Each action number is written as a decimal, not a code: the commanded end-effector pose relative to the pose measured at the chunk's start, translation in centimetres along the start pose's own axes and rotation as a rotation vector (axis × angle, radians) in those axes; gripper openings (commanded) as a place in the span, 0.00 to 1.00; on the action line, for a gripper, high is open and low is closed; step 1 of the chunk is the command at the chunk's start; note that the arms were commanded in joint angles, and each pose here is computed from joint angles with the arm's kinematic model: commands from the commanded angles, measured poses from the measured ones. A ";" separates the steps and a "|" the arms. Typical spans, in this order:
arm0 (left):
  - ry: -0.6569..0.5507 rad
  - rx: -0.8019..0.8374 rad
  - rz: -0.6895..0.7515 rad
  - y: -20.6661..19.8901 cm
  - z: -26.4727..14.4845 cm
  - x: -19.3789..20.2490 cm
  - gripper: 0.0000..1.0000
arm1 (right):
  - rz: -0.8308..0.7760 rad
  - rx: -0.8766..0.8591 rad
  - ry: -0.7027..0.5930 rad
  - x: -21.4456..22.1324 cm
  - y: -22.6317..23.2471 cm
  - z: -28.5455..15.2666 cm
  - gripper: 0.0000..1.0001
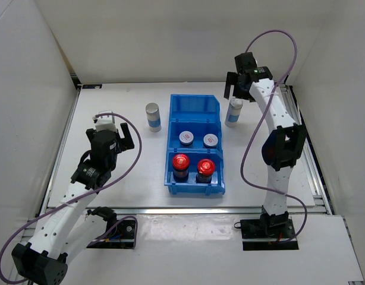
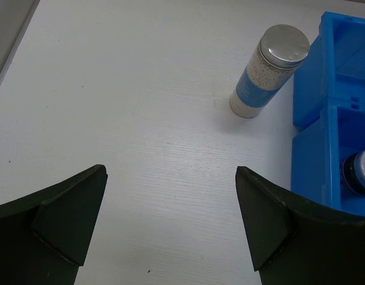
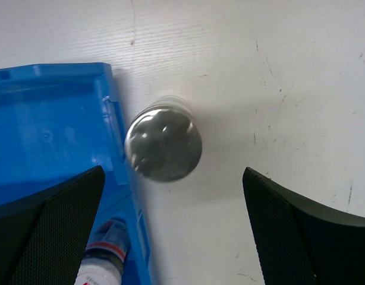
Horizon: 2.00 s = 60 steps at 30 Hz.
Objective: Organize the condiment bottles
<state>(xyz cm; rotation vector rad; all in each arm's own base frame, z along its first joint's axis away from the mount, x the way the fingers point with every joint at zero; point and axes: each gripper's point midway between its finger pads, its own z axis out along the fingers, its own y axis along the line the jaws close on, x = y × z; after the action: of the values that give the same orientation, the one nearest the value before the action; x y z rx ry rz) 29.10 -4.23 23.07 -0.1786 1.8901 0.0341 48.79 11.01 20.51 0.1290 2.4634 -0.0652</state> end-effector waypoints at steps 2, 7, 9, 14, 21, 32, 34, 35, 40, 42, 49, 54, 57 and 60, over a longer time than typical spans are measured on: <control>-0.044 0.020 -0.024 -0.3 -0.5 -1.5 1.00 | 0.040 -0.079 0.067 0.4 0.4 2.9 1.00; -0.044 0.020 -0.024 -0.3 -0.5 -1.5 1.00 | 0.064 -0.109 0.122 1.1 0.1 5.4 1.00; -0.044 0.019 -0.014 -0.3 -0.5 -1.5 1.00 | 0.070 -0.109 0.146 1.6 -0.1 6.4 0.98; -0.044 0.019 -0.014 -0.3 -0.5 -1.5 1.00 | 0.069 -0.119 0.159 2.0 0.0 6.5 0.66; -0.044 0.019 -0.014 -0.3 -0.5 -1.5 1.00 | 0.080 -0.096 0.057 -0.3 -1.1 2.9 0.17; -0.037 0.017 -0.010 -0.3 -0.3 -1.3 1.00 | -0.082 -0.167 -0.270 -5.0 6.1 -6.5 0.07; -0.037 0.017 -0.010 -0.3 -0.3 -1.3 1.00 | -0.100 -0.210 -0.262 -4.9 7.9 -6.4 0.06; -0.037 0.017 -0.010 -0.3 -0.3 -1.3 1.00 | -0.116 -0.230 -0.250 -4.5 8.9 -6.3 0.06; -0.036 0.026 -0.007 -0.6 -0.4 -1.3 1.00 | -0.181 -0.256 -0.155 -2.0 11.7 -3.5 0.06; -0.028 0.024 -0.003 -0.6 -0.2 -1.1 1.00 | -0.169 -0.259 -0.121 -1.2 12.1 -2.6 0.06; -0.028 0.024 -0.003 -0.6 -0.2 -1.1 1.00 | -0.179 -0.242 -0.045 1.0 12.6 0.7 0.12; -0.030 0.015 0.006 -0.4 -0.2 -1.1 1.00 | -0.186 -0.255 -0.018 1.8 13.0 1.6 0.48; -0.022 0.013 0.010 -0.4 -0.1 -0.7 1.00 | -0.186 -0.255 -0.018 1.7 12.9 1.3 0.81; -0.030 0.015 0.006 -0.5 -0.1 -0.9 1.00 | -0.166 -0.225 -0.059 0.5 12.1 -0.1 1.00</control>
<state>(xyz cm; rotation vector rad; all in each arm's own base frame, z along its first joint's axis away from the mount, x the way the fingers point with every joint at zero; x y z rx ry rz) 29.14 -4.50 23.04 -0.1586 1.8922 0.0356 48.72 23.28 15.06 -0.2189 2.5246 0.1090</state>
